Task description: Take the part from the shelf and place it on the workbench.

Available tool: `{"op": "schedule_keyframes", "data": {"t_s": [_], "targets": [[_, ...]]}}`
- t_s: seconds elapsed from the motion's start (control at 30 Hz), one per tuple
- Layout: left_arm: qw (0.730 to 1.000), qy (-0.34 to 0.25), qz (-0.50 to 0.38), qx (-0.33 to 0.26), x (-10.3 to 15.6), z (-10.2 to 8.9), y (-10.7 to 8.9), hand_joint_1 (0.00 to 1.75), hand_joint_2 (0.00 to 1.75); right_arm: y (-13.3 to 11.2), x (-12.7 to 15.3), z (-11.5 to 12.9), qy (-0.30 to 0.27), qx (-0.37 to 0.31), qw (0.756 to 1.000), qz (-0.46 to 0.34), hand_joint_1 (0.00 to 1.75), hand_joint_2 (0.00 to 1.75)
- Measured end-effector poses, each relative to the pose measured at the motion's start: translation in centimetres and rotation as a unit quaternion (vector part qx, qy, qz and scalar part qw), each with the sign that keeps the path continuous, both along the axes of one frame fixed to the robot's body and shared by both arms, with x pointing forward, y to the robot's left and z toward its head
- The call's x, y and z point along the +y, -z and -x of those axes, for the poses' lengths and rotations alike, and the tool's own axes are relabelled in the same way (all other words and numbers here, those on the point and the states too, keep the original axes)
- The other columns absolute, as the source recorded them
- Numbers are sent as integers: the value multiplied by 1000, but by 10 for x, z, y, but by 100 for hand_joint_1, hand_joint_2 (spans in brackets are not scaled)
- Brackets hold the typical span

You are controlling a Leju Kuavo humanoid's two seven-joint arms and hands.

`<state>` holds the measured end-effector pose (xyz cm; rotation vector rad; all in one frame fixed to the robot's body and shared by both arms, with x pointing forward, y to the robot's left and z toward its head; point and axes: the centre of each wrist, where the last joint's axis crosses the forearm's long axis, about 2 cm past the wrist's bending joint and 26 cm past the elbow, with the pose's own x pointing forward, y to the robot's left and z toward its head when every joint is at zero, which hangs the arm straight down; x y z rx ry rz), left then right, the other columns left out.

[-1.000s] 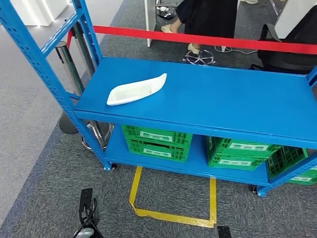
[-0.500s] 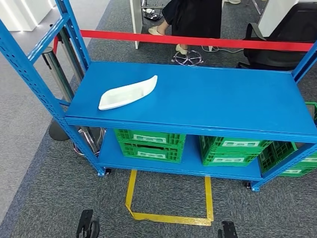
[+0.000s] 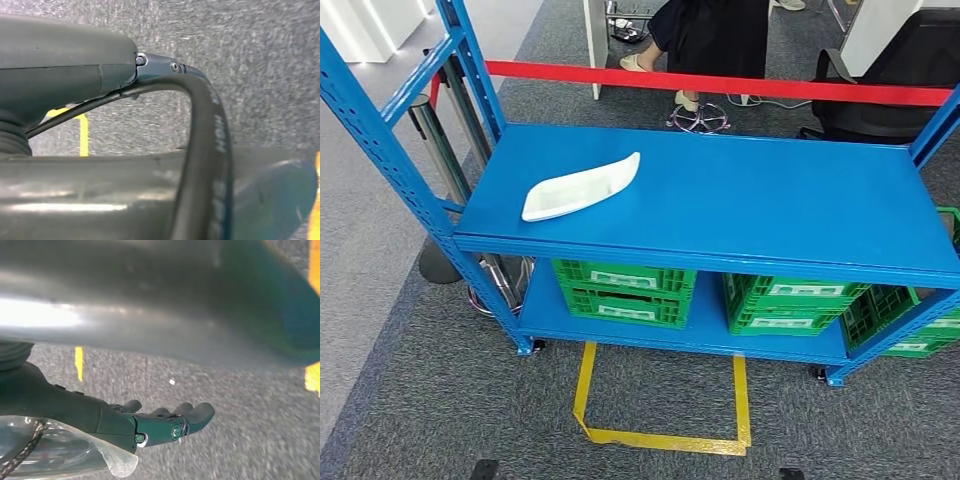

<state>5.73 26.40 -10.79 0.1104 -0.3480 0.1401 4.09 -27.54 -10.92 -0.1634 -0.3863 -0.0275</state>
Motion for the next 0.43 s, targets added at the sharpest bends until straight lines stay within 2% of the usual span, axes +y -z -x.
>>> {"op": "schedule_keyframes", "data": {"t_s": [0.43], "targets": [[998, 40, 34, 39, 19, 40, 3, 0, 0, 2, -11, 29, -4, 54, 997, -58, 0, 0]]}}
